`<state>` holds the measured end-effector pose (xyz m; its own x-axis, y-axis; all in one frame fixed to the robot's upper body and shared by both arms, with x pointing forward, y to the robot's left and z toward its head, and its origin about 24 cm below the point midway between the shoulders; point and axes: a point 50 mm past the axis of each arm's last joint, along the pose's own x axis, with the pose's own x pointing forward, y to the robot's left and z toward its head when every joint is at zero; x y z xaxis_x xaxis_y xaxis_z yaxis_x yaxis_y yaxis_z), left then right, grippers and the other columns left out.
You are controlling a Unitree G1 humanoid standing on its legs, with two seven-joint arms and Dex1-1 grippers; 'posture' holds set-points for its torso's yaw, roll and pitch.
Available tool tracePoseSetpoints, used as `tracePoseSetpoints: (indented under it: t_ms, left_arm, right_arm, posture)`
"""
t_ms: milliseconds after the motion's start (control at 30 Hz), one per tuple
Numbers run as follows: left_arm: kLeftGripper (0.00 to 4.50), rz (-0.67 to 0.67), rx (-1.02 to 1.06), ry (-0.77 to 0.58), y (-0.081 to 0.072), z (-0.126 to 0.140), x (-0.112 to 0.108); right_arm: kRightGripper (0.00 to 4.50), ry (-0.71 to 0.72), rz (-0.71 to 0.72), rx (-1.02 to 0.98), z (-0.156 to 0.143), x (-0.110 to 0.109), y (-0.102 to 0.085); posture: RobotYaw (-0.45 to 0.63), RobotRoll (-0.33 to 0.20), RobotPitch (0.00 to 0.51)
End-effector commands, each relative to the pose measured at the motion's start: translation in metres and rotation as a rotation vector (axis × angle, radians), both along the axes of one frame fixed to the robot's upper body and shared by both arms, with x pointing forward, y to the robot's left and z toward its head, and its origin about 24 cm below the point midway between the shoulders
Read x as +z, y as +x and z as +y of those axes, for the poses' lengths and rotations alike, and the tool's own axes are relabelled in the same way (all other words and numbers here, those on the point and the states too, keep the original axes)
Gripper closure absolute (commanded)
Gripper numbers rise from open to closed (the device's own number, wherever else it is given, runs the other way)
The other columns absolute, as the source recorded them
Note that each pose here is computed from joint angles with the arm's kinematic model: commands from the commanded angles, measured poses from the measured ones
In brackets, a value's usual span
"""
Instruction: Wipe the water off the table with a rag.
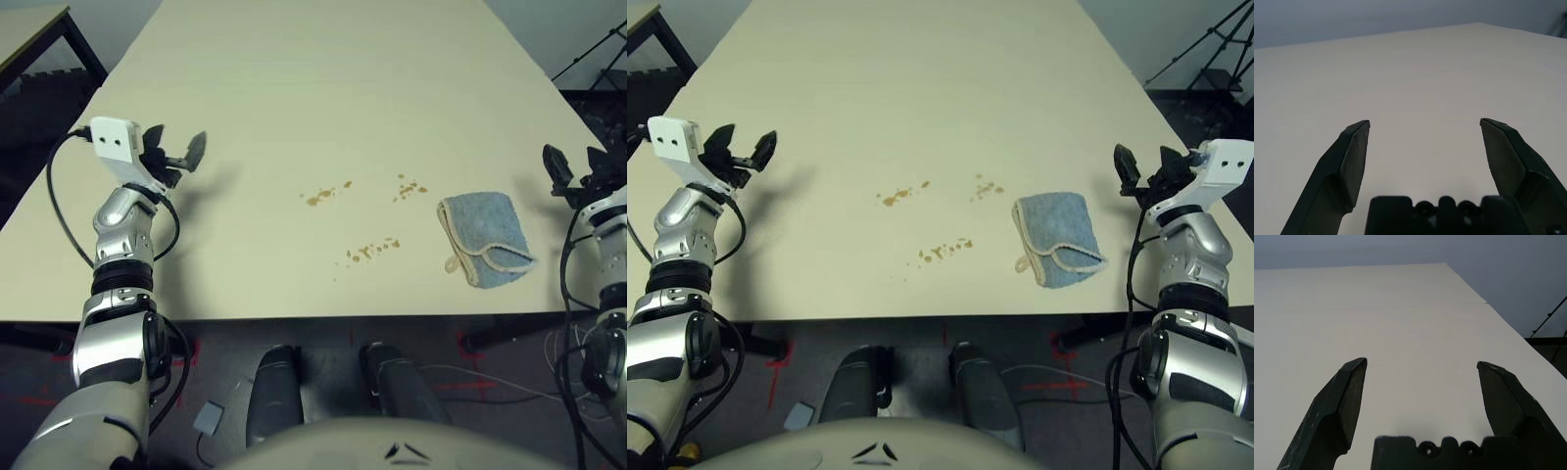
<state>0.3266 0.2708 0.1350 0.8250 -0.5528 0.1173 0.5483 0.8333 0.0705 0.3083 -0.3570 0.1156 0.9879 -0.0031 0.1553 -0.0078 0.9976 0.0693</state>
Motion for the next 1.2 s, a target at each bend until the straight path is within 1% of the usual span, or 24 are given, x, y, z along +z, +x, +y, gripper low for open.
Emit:
tracePoseSetpoints:
  t_ms: [33,100,167,267,367,467,533,700,767,867,1000,1100,1200]
  left_arm:
    - [0.00,0.090,-0.332,0.012,-0.025,-0.022,0.003]
    - [0.00,0.130,-0.415,0.015,-0.035,-0.026,0.003]
    - [0.00,0.173,-0.471,0.040,-0.042,-0.028,0.002]
    - [0.00,0.209,-0.516,0.064,-0.047,-0.028,0.001]
    - [0.00,0.217,-0.542,0.081,-0.051,-0.029,0.001]
    - [0.00,0.210,-0.546,0.130,-0.053,-0.029,-0.002]
    - [0.00,0.202,-0.541,0.171,-0.054,-0.029,-0.004]
    - [0.00,0.206,-0.552,0.208,-0.057,-0.029,-0.006]
    - [0.00,0.214,-0.558,0.215,-0.059,-0.029,-0.008]
    - [0.00,0.218,-0.559,0.210,-0.060,-0.030,-0.010]
    - [0.00,0.223,-0.561,0.217,-0.061,-0.032,-0.013]
    - [0.00,0.224,-0.551,0.223,-0.060,-0.030,-0.013]
    - [0.00,0.225,-0.540,0.230,-0.060,-0.025,-0.012]
  right_arm:
    - [0.02,-0.001,0.007,0.001,-0.002,0.001,-0.001]
    - [0.02,-0.002,0.007,0.001,-0.002,0.002,-0.001]
    - [0.02,-0.003,0.008,0.000,-0.003,0.002,-0.002]
    - [0.02,-0.005,0.011,-0.006,-0.007,0.004,-0.003]
    - [0.02,-0.001,0.038,0.015,-0.012,0.007,-0.006]
    - [0.02,0.028,0.123,0.109,-0.012,0.011,-0.009]
    - [0.02,0.034,0.208,0.195,-0.012,0.016,-0.013]
    - [0.02,0.012,0.425,0.384,-0.009,0.033,-0.032]
    - [0.02,0.024,0.513,0.446,-0.005,0.036,-0.039]
    - [0.02,0.047,0.617,0.507,0.003,0.035,-0.048]
    - [0.02,0.093,0.709,0.555,0.019,0.023,-0.050]
    - [0.02,0.106,0.730,0.552,0.030,0.010,-0.045]
    - [0.02,0.110,0.727,0.534,0.036,0.001,-0.040]
  posture:
    - [-0.17,0.000,0.136]
    - [-0.17,0.000,0.137]
    - [-0.17,0.000,0.136]
    - [-0.18,0.000,0.136]
    - [-0.18,0.000,0.140]
    - [-0.18,0.000,0.143]
    - [-0.18,0.000,0.145]
    - [-0.18,0.000,0.151]
    - [-0.18,0.000,0.153]
    - [-0.18,0.000,0.154]
    - [-0.19,0.000,0.156]
    - [-0.18,0.000,0.158]
    - [-0.18,0.000,0.158]
